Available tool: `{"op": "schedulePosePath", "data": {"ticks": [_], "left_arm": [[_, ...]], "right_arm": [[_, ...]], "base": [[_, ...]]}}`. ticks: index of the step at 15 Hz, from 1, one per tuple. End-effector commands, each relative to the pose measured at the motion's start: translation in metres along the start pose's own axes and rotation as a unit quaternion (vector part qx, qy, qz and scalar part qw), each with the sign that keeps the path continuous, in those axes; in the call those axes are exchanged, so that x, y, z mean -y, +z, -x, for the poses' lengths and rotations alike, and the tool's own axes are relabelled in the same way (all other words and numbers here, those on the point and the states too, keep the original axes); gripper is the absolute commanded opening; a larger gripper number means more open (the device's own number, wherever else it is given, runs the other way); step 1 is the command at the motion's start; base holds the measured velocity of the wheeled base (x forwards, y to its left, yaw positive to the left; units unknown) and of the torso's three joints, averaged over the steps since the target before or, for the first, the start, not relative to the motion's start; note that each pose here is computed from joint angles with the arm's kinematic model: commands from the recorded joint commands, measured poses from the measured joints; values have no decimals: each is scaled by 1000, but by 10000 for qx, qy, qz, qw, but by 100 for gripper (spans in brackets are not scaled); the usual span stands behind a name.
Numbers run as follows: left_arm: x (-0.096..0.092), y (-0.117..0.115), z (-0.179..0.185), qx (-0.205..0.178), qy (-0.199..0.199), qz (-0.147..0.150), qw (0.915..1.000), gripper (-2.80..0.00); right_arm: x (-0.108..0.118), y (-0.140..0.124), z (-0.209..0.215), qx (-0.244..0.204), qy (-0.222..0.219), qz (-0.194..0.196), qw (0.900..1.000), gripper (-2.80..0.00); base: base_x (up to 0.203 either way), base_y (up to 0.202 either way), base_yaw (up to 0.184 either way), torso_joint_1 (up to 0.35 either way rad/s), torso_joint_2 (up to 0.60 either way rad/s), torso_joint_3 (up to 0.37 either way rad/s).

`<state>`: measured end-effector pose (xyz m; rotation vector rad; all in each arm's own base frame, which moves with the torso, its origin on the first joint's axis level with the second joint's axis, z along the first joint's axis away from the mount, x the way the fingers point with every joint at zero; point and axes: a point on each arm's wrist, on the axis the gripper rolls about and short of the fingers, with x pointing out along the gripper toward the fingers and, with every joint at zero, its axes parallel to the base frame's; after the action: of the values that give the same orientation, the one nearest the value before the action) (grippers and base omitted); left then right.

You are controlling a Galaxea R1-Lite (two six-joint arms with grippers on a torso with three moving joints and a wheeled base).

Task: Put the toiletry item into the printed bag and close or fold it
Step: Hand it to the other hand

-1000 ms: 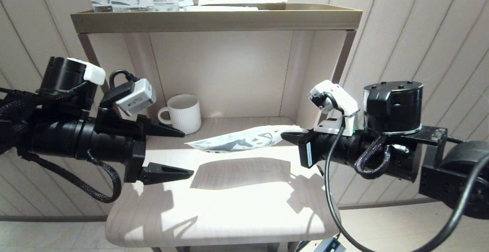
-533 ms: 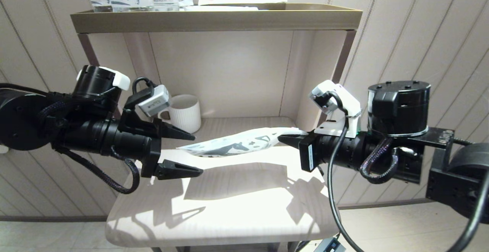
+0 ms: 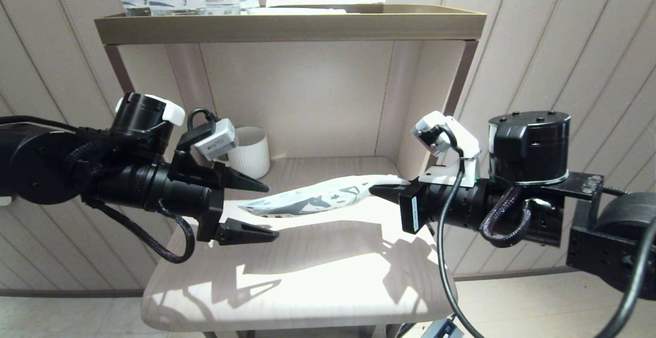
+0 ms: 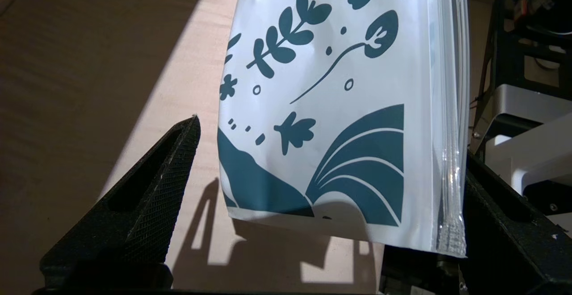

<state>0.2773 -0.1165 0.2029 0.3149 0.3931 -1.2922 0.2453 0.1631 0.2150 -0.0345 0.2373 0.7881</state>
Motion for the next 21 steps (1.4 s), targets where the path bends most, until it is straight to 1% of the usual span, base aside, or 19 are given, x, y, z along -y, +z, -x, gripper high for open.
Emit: {"op": "schedulePosePath", "data": {"ticks": [1, 9, 12, 13, 15, 21], "left_arm": [[2, -1, -2, -5, -65, -18, 10000, 0], [1, -4, -5, -52, -92, -14, 9999, 0], [2, -6, -8, -39, -108, -110, 9999, 0], [3, -8, -9, -8, -88, -159, 9998, -280], [5, -9, -17, 46, -129, -279, 9995, -280], [6, -10, -20, 35, -164, -295, 9994, -280]], "right_arm": [[0, -1, -1, -4, 10, 4, 10000, -280], [1, -3, -3, -44, 18, -5, 10000, -280], [0, -1, -2, -14, 18, 10, 10000, -280], [0, -2, -2, -20, 18, 8, 10000, -280], [0, -2, -2, -28, 18, 7, 10000, -280], [1, -2, -3, -36, 18, 11, 10000, -280]], "base": [[0, 0, 0, 0, 0, 0], [0, 0, 0, 0, 0, 0], [0, 0, 0, 0, 0, 0], [0, 0, 0, 0, 0, 0], [0, 0, 0, 0, 0, 0], [0, 0, 0, 0, 0, 0]]}}
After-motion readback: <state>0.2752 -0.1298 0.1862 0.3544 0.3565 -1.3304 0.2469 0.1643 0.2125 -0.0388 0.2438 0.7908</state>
